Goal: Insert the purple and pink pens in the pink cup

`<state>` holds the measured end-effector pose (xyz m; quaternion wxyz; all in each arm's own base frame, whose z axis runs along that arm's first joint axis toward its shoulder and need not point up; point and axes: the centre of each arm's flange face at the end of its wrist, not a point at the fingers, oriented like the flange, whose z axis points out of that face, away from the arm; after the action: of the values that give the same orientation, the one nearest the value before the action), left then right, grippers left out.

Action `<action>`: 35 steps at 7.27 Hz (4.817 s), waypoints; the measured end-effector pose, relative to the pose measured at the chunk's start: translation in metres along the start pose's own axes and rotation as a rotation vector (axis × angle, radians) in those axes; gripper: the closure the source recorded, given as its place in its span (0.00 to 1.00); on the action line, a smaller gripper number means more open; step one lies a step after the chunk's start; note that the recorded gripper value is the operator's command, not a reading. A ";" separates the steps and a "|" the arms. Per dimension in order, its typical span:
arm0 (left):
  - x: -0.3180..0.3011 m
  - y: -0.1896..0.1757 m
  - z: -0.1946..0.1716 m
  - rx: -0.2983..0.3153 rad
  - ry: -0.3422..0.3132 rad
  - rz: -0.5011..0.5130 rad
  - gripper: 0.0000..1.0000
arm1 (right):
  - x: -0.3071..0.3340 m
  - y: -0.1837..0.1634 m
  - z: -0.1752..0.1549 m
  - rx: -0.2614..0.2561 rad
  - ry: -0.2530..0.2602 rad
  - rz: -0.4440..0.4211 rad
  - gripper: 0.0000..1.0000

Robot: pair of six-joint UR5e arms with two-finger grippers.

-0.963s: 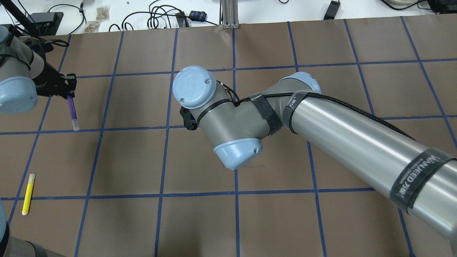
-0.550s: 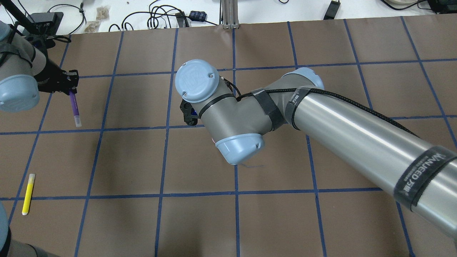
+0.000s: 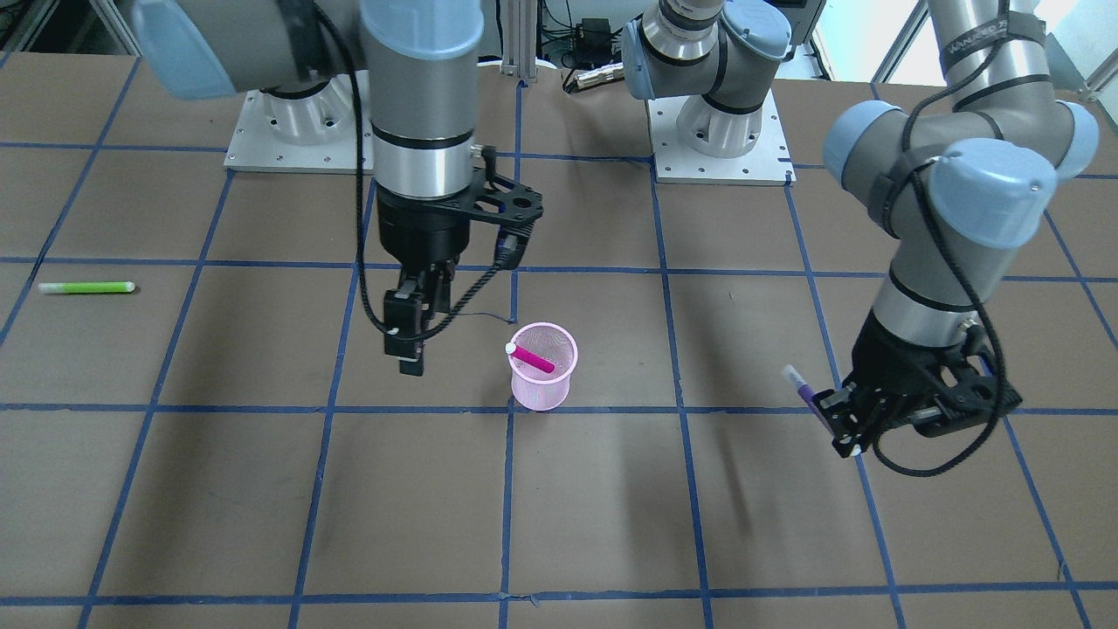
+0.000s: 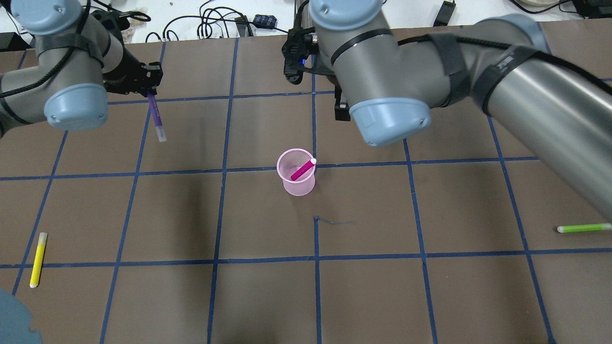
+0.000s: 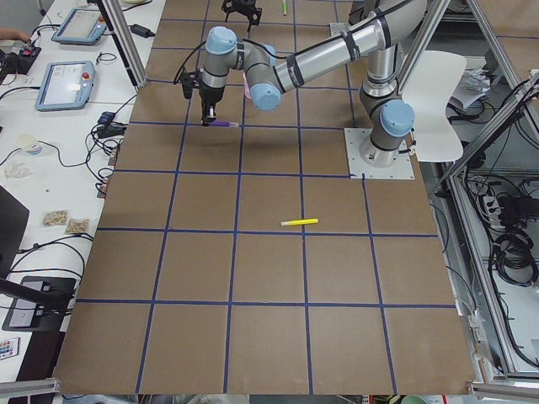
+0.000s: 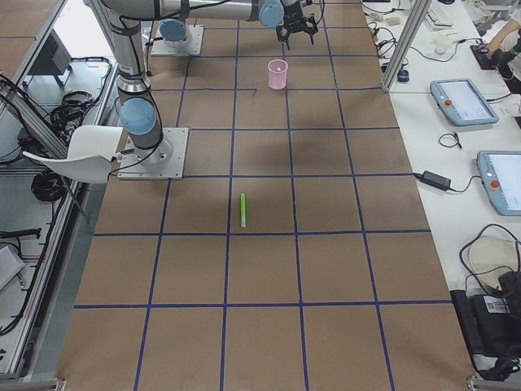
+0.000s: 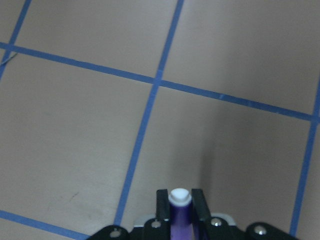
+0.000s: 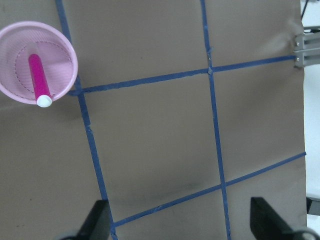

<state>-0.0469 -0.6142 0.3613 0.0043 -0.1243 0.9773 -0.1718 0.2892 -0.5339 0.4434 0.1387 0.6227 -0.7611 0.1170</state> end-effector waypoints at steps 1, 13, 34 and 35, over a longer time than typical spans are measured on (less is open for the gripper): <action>0.042 0.011 -0.016 0.046 0.028 0.015 1.00 | 0.018 0.031 -0.022 -0.007 -0.004 0.058 0.00; 0.217 0.173 -0.003 0.178 0.069 -0.100 1.00 | -0.012 0.097 -0.071 -0.147 -0.211 1.352 0.00; 0.081 0.048 -0.087 -0.230 0.040 0.321 0.00 | -0.008 0.104 -0.075 -0.147 -0.206 1.417 0.00; 0.059 0.048 -0.094 -0.272 0.019 0.310 0.00 | -0.004 0.108 -0.075 -0.148 -0.202 1.432 0.00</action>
<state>-0.1202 -0.5532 0.4355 0.0044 0.0297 0.9989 -0.0367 0.1887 -0.4828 0.5120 -0.0010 -0.0317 -0.9971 0.0694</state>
